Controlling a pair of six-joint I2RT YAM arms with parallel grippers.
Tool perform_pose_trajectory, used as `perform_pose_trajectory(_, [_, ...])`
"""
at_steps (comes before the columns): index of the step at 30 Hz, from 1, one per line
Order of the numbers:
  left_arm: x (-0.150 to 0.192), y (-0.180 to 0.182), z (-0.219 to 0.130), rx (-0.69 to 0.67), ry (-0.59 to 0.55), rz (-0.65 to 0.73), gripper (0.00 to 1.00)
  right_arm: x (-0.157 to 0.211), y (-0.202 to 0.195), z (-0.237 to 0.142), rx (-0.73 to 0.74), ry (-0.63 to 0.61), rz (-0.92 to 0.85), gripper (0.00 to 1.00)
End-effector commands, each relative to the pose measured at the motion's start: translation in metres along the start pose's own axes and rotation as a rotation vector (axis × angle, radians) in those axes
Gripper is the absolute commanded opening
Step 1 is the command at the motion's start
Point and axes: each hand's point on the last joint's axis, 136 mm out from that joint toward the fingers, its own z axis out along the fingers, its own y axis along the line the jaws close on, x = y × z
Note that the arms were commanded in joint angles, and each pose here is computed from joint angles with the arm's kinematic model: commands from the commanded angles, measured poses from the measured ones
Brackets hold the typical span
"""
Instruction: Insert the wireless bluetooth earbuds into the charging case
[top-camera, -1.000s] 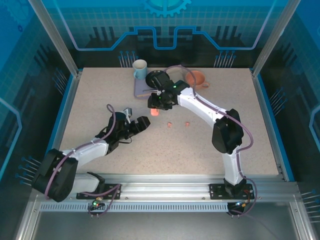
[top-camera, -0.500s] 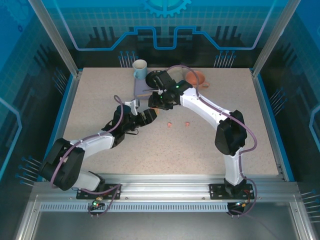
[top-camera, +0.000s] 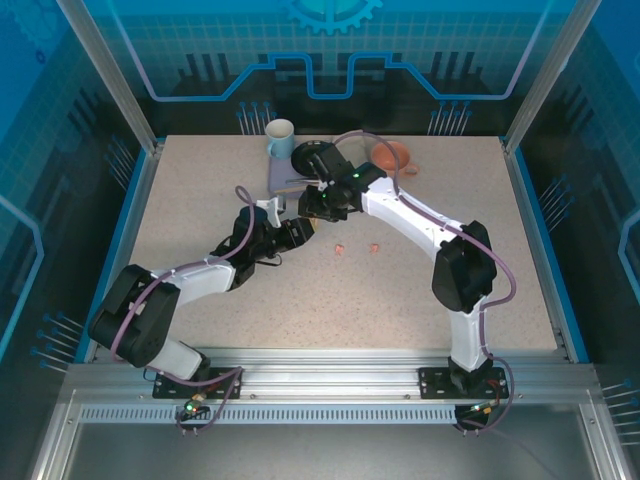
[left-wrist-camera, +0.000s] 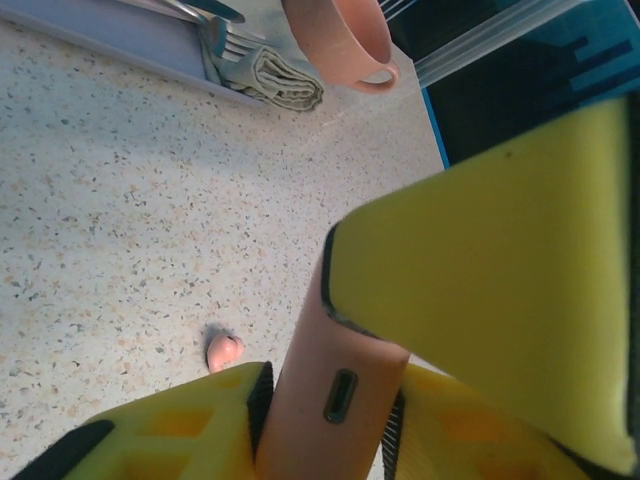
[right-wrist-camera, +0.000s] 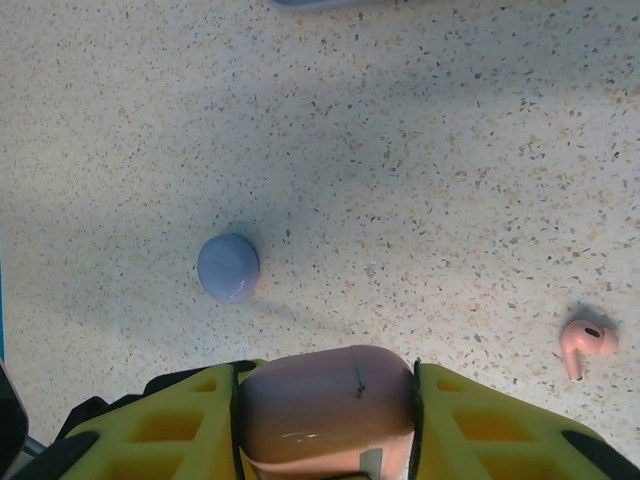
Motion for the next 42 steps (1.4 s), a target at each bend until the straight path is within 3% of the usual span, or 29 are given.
perform_pose_trajectory(1, [-0.013,-0.02,-0.001,0.047,-0.023,0.078,0.32,-0.009,0.015,-0.034,-0.068,-0.037,0.022,0.49])
perform_pose_trajectory(4, [-0.014,-0.032,-0.006,0.056,0.004,0.164,0.27,-0.025,0.0,-0.062,-0.065,-0.096,0.092,0.7])
perform_pose_trajectory(9, [-0.018,-0.051,-0.019,-0.011,0.025,0.396,0.23,-0.041,-0.032,-0.108,-0.142,-0.128,0.231,0.79])
perform_pose_trajectory(17, [-0.023,-0.078,-0.012,-0.225,-0.051,0.843,0.15,-0.035,-0.069,-0.133,-0.251,-0.055,0.354,0.8])
perform_pose_trajectory(24, [-0.017,-0.109,0.012,-0.436,-0.205,1.283,0.1,-0.029,-0.08,-0.131,-0.344,0.028,0.417,0.78])
perform_pose_trajectory(29, [-0.011,-0.113,0.028,-0.477,-0.256,1.379,0.09,-0.017,-0.08,-0.132,-0.378,0.058,0.428,0.77])
perform_pose_trajectory(42, [-0.005,-0.126,0.033,-0.417,-0.281,1.367,0.1,0.007,-0.08,-0.115,-0.396,0.13,0.467,0.69])
